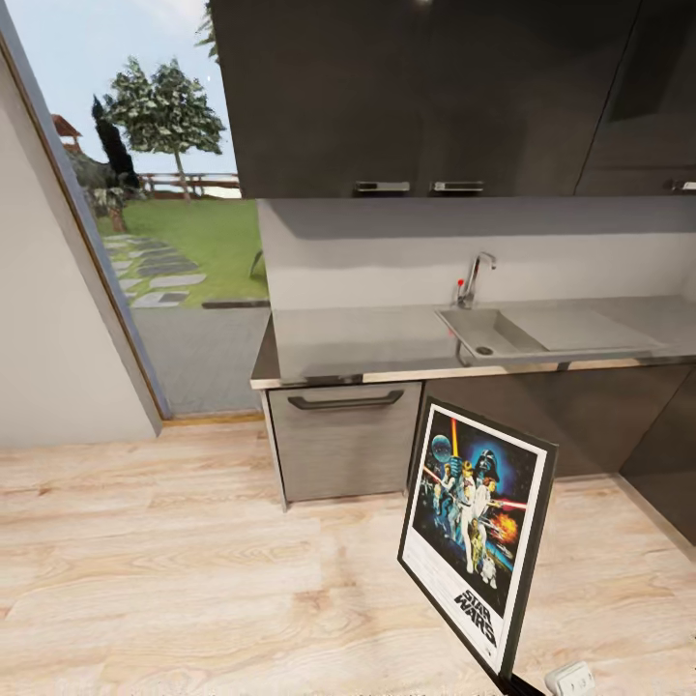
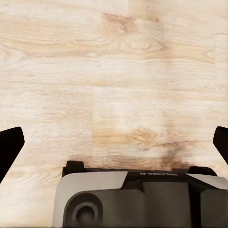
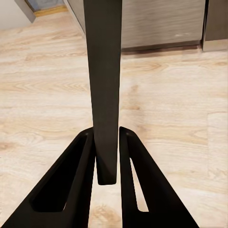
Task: Pick up the poster from the kitchen countertop and hang it on one of the wall nails in the kitchen.
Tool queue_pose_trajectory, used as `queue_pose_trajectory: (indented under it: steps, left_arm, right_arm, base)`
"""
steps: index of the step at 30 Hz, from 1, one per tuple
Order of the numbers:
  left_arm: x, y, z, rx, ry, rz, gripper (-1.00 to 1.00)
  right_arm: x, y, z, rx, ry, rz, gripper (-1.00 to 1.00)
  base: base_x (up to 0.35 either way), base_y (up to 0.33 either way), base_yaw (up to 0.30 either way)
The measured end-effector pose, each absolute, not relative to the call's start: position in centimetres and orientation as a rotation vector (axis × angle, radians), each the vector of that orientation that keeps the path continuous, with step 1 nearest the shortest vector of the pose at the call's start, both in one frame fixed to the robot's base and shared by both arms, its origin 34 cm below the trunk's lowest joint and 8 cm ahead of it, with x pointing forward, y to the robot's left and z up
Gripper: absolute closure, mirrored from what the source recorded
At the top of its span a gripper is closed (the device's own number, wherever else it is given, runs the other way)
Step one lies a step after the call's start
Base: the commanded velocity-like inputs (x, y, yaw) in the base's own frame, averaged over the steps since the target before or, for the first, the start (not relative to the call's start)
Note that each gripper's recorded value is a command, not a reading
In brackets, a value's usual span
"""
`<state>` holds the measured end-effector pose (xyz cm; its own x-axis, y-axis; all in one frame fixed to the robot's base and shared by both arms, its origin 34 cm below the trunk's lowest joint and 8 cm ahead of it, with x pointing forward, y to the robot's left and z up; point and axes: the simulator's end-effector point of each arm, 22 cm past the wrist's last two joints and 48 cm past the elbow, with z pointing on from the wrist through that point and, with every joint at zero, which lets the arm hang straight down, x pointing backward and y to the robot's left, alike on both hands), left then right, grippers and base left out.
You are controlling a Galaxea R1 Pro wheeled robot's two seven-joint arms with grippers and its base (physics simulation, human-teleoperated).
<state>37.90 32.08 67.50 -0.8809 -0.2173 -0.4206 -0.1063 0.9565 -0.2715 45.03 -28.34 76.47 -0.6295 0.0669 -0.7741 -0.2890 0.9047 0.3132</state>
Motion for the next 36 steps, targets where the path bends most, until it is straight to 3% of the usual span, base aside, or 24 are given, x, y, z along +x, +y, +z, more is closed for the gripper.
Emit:
queue_pose_trajectory:
  steps: [36]
  left_arm:
    - [35.2, 32.4, 69.3, -0.244, 2.693, -0.326, -1.0]
  right_arm:
    - [42.7, -28.3, 77.9, -0.148, 2.241, 0.531, 1.0]
  base:
    - [0.0, 0.0, 0.0]
